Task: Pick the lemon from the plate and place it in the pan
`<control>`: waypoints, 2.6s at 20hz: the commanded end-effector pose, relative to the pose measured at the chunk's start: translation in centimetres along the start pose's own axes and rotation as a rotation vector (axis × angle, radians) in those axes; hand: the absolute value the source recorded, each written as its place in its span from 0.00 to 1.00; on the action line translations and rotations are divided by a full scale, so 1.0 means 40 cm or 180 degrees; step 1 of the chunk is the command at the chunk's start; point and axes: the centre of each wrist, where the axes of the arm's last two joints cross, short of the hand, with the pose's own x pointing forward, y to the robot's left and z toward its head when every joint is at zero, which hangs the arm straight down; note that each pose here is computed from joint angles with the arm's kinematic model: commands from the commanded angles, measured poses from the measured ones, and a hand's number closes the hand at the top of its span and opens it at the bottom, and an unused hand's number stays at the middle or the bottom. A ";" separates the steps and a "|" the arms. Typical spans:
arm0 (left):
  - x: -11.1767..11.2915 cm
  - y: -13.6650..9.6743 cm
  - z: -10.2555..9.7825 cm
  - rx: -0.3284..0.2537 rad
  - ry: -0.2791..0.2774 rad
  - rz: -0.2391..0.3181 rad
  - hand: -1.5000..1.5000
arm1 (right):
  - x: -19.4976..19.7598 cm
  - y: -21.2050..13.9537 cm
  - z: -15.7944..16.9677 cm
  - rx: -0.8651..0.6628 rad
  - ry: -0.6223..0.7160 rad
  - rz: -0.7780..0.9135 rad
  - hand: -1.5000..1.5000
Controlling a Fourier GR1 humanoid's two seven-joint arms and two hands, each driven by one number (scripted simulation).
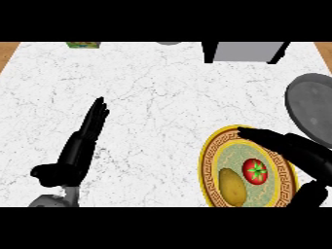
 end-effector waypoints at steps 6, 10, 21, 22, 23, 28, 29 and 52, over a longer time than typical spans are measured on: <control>-0.027 -0.011 0.005 0.0056 0.0017 0.0070 0.50 | 0.028 0.128 -0.123 0.0504 0.0366 0.0626 0.00; 0.002 0.042 -0.003 0.0032 -0.0001 -0.0004 0.50 | 0.041 0.123 -0.095 0.0486 0.0415 0.0549 0.00; 0.001 0.001 0.007 0.0010 0.0040 -0.0092 0.50 | -0.009 0.178 -0.127 0.0435 0.0444 0.0371 0.00; -0.008 0.015 0.001 0.0084 -0.0027 0.0018 0.50 | -0.022 0.178 -0.116 0.0324 0.0474 0.0345 0.00; -0.017 0.012 0.017 0.0031 -0.0014 -0.0002 0.50 | -0.021 0.185 -0.153 0.0399 0.0471 0.0371 0.00; -0.017 0.003 0.003 0.0061 0.0040 0.0023 0.50 | -0.008 0.246 -0.214 0.0403 0.0526 0.0325 0.00; 0.030 0.019 -0.018 0.0028 0.0005 0.0040 0.50 | -0.060 0.257 -0.166 0.0414 0.0545 0.0371 0.00; -0.014 0.016 -0.008 0.0082 0.0011 -0.0017 0.50 | -0.040 0.237 -0.195 0.0028 0.0187 0.0976 1.00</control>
